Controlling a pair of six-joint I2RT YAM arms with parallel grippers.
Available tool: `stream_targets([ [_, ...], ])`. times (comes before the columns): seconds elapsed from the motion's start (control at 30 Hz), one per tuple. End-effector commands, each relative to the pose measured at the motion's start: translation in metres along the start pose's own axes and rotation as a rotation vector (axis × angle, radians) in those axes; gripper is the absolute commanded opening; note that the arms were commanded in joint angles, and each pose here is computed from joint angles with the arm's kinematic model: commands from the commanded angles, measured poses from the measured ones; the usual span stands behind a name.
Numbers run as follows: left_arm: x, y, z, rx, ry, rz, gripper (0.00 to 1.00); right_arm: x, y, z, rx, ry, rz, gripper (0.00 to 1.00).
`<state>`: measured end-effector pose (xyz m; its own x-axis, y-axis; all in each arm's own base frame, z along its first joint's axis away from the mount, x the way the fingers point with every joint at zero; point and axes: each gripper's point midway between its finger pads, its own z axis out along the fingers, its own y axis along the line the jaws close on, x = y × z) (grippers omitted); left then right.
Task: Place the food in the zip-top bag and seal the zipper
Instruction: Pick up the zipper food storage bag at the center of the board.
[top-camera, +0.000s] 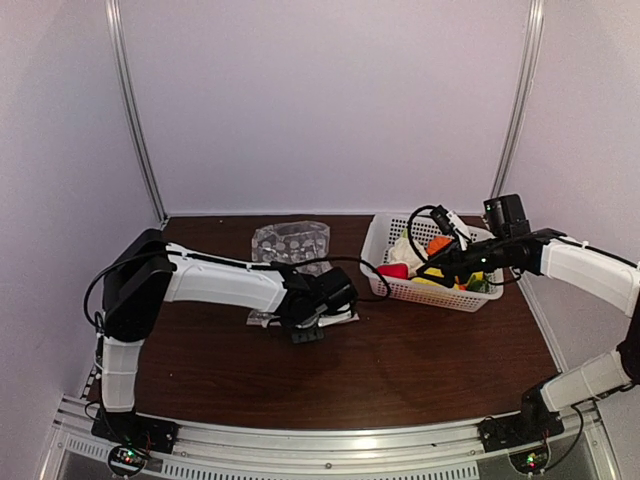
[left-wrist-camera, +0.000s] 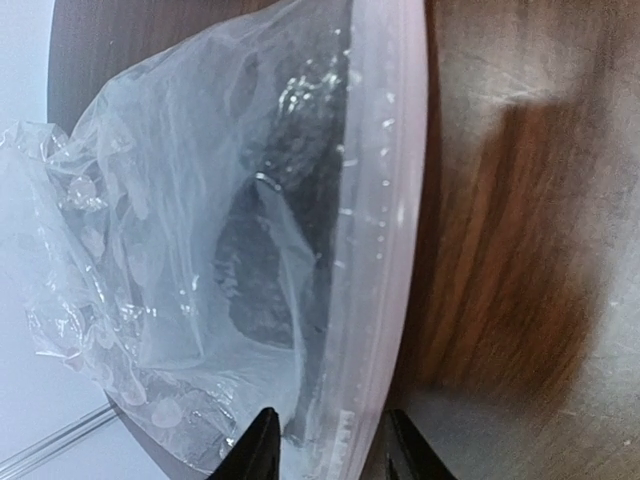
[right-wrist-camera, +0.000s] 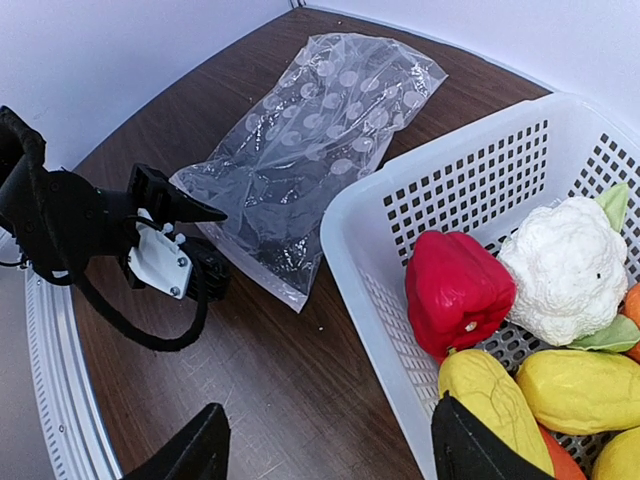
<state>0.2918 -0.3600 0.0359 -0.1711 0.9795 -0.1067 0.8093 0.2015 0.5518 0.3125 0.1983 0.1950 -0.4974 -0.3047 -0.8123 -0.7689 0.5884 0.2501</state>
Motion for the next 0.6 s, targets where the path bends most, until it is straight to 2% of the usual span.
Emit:
stream_targets([
  [0.0, -0.009, 0.013, 0.0, -0.069, -0.005, -0.011, 0.34, -0.003, 0.002, -0.006, -0.009, -0.032, 0.001, 0.7],
  [0.17, -0.012, 0.016, 0.003, -0.093, -0.008, -0.018, 0.25, -0.001, 0.0, -0.006, -0.009, -0.033, 0.009, 0.7],
  [0.37, -0.021, 0.023, -0.003, -0.092, -0.029, -0.055, 0.01, -0.001, -0.001, -0.008, 0.009, -0.035, -0.003, 0.69],
  [0.47, -0.029, 0.031, -0.019, -0.058, -0.067, -0.133, 0.0, -0.003, -0.003, -0.01, 0.03, -0.037, -0.007, 0.67],
  [0.57, -0.031, 0.053, -0.042, -0.028, -0.09, -0.272, 0.0, -0.017, -0.008, -0.017, 0.07, -0.047, -0.008, 0.67],
])
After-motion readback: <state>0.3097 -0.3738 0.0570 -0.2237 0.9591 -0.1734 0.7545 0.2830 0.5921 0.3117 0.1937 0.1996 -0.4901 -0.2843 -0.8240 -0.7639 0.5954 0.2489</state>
